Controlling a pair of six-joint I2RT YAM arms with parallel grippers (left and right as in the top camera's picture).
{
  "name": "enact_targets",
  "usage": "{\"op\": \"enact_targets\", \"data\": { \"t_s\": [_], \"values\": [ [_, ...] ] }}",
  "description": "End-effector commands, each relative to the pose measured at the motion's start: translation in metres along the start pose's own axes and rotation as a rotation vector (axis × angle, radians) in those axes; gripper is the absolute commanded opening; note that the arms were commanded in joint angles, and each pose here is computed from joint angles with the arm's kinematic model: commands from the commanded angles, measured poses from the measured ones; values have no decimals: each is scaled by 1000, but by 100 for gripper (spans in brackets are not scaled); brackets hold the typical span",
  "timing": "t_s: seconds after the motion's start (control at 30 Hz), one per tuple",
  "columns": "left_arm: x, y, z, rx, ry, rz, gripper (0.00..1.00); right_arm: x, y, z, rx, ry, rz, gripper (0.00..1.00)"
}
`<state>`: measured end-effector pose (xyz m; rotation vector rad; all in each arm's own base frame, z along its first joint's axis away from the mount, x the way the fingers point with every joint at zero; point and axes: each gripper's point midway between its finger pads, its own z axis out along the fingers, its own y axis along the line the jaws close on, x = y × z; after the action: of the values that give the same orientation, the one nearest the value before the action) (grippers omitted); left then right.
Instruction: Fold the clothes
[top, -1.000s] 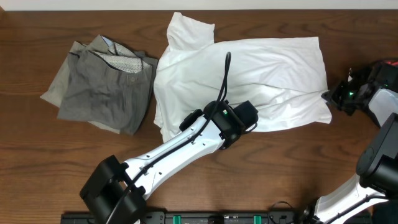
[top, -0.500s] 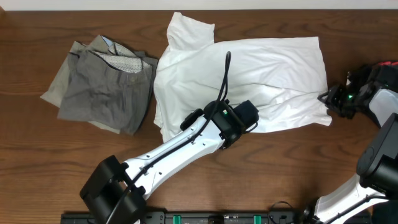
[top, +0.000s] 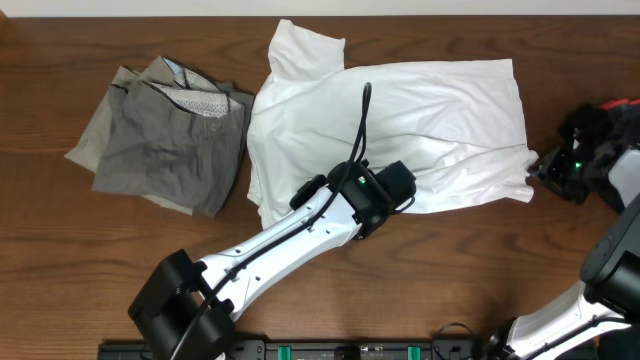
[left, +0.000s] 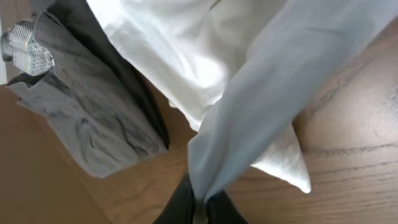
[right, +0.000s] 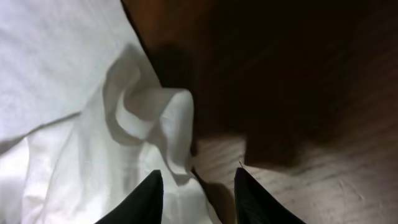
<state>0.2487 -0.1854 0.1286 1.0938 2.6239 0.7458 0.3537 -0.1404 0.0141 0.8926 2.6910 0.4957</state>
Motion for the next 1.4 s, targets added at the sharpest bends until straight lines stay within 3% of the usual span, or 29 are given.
{"op": "enact_targets", "data": {
  "t_s": [0.0, 0.7, 0.93, 1.13, 1.37],
  "values": [
    [-5, 10, -7, -18, -36, -30, 6, 7, 8, 0, -28, 24, -26, 35],
    [-6, 9, -7, -18, -40, -31, 6, 20, 25, 26, 4, 19, -136, 31],
    [-6, 9, -7, -18, -40, -31, 6, 21, 37, 25, -63, 20, -138, 14],
    [-5, 9, -7, -18, -36, -28, 6, 16, 36, 4, -64, -12, -125, 1],
    [-4, 10, -7, -19, -31, -25, 6, -7, 48, -61, -82, -185, -83, 1]
  ]
}}
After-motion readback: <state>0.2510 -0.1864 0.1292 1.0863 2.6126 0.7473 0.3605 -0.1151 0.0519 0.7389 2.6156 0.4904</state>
